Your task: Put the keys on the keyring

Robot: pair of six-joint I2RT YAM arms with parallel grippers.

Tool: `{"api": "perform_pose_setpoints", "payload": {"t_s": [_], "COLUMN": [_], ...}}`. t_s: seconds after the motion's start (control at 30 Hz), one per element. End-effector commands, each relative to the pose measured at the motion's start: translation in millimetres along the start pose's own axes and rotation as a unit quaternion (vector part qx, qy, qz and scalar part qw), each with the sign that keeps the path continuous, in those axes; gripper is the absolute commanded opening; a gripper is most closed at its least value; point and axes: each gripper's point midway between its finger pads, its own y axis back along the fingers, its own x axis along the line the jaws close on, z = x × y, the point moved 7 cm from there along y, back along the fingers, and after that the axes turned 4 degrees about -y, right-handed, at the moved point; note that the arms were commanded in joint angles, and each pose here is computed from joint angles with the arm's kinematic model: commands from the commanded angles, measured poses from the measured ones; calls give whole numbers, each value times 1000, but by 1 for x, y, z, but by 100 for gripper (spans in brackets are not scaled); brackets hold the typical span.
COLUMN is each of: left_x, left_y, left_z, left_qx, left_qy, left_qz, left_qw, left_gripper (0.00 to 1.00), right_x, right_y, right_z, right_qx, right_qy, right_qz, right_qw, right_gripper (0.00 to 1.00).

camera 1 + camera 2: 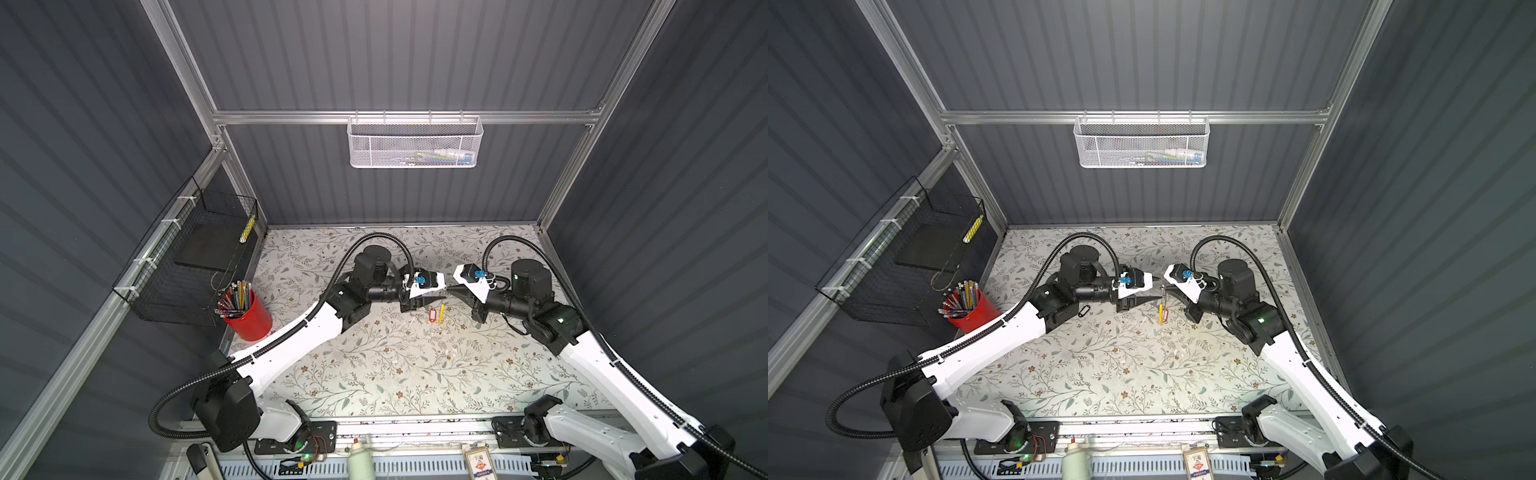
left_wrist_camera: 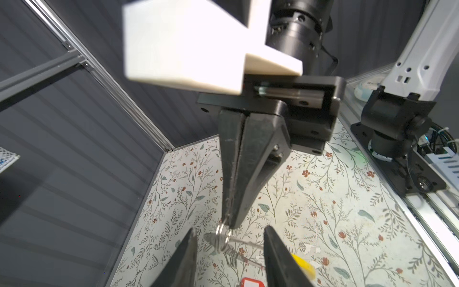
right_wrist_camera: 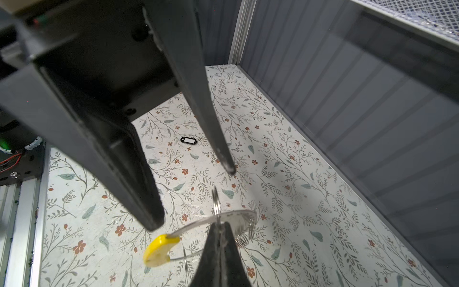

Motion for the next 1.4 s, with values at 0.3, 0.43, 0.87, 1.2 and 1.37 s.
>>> {"api": "perform_pose_setpoints", "payload": {"t_s": [0.3,0.43,0.87,1.2,1.37], "left_x": [4,4,4,1,-3], "left_y": [0,-1,-5,-5,-2], "left_z": [-9,-10,-9,-5,0], "left_qx": [55,56,48,33,10], "left_qy": [-4,1,13,18,19], "left_qz": [16,15,1,-18,-30], "left_qw": [998,998,999,999,999], "left_gripper": [38,34,17,0,0], "right_x": [4,5,9,13,11], "right_y": [-5,-5,-4,-3,0], "right_z": [14,15,18,13,-4], "right_qx": [10,9,-6,-24,-14], "right_qy": [51,55,82,109,121], "right_qz": [-18,-16,-8,-9,-29], "right_qw": [998,998,997,994,992], "right_gripper": [0,0,0,0,20]}}
